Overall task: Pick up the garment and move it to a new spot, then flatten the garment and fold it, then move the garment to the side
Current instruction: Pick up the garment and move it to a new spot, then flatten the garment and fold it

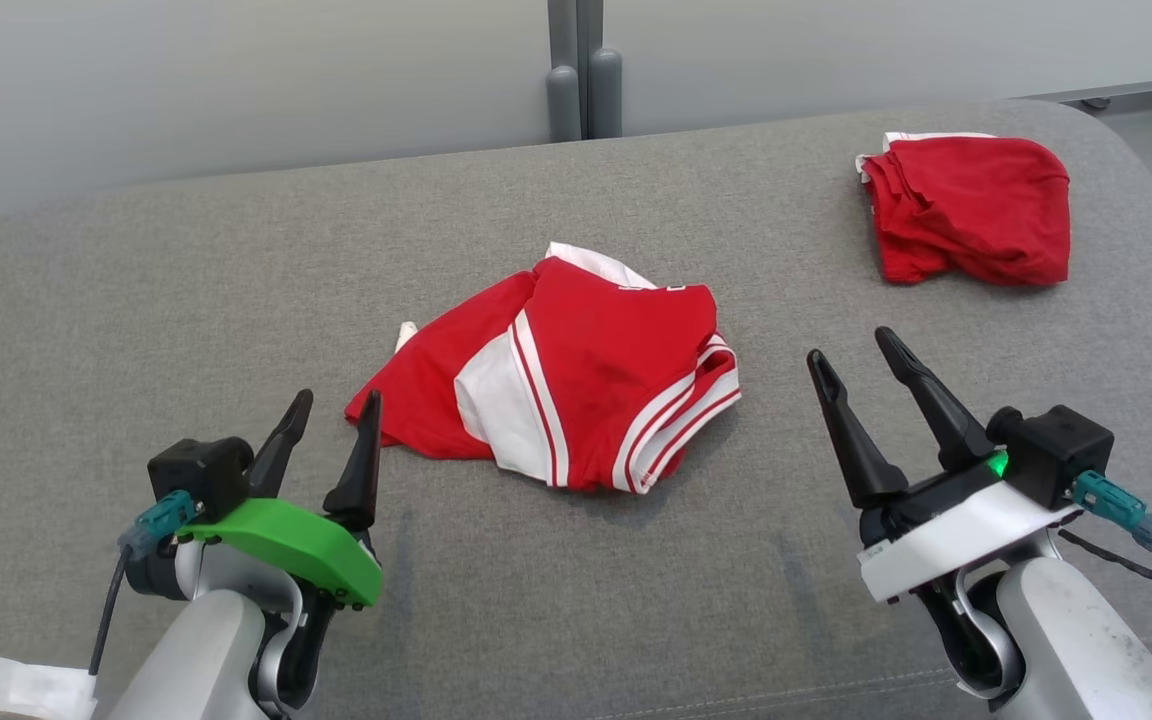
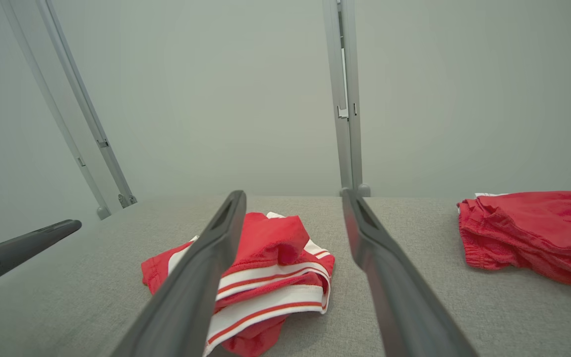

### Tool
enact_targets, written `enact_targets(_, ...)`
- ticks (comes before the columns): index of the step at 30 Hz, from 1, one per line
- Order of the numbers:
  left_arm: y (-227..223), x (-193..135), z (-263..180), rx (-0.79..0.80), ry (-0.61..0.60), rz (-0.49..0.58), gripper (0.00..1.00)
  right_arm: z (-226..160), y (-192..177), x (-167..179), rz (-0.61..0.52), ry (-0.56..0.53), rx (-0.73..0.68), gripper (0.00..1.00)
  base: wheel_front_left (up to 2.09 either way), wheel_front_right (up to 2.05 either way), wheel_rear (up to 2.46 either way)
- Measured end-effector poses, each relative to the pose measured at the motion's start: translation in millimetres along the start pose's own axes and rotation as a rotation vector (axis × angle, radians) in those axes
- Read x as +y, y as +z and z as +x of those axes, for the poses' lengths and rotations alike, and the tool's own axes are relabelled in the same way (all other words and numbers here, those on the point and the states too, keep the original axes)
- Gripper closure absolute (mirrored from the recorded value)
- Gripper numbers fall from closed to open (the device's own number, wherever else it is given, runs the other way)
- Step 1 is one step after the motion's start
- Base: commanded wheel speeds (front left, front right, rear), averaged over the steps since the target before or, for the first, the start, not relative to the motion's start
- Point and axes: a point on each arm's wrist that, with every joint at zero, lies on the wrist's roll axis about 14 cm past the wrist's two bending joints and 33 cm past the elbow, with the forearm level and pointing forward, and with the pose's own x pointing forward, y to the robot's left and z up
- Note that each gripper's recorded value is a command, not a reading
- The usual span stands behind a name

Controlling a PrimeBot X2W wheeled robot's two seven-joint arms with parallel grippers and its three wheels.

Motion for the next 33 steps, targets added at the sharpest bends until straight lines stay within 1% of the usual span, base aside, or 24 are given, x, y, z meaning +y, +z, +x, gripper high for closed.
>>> enact_targets(2, 4.5, -1.1, -0.9, -0.015, -0.002, -0.005, 0.0, 0.1, -2.0, 0.8, 0.001, 0.005, 0.006, 0.0, 0.0, 0.0, 0.0)
enact_targets(6, 17.7, 3.3, -3.6, -0.058, 0.015, -0.005, 0.0, -1.5, -18.6, 25.9, 0.037, 0.074, 0.055, 0.0, 0.0, 0.0, 0.0)
enact_targets(9, 22.5, 2.8, -5.4, -0.076, 0.015, -0.011, 0.0, -7.6, -35.8, 37.9, 0.057, 0.106, 0.112, 0.0, 0.0, 0.0, 0.0)
enact_targets(15, 14.7, 2.5, -14.1, -0.064, 0.025, -0.022, 0.0, -14.8, -62.2, 53.2, 0.095, 0.146, 0.214, 0.0, 0.0, 0.0, 0.0)
enact_targets(21, 21.2, 3.0, -17.9, -0.091, 0.038, -0.041, 0.0, -21.7, -92.2, 74.9, 0.105, 0.219, 0.338, 0.0, 0.0, 0.0, 0.0)
enact_targets(29, 22.3, 18.0, -26.0, -0.1, 0.084, -0.042, 0.0, -0.9, -103.4, 86.4, 0.074, 0.294, 0.379, 0.0, 0.0, 0.0, 0.0)
enact_targets(33, 20.9, 25.5, -31.0, -0.1, 0.11, -0.046, 0.0, 1.3, -116.4, 92.1, 0.078, 0.321, 0.429, 0.0, 0.0, 0.0, 0.0)
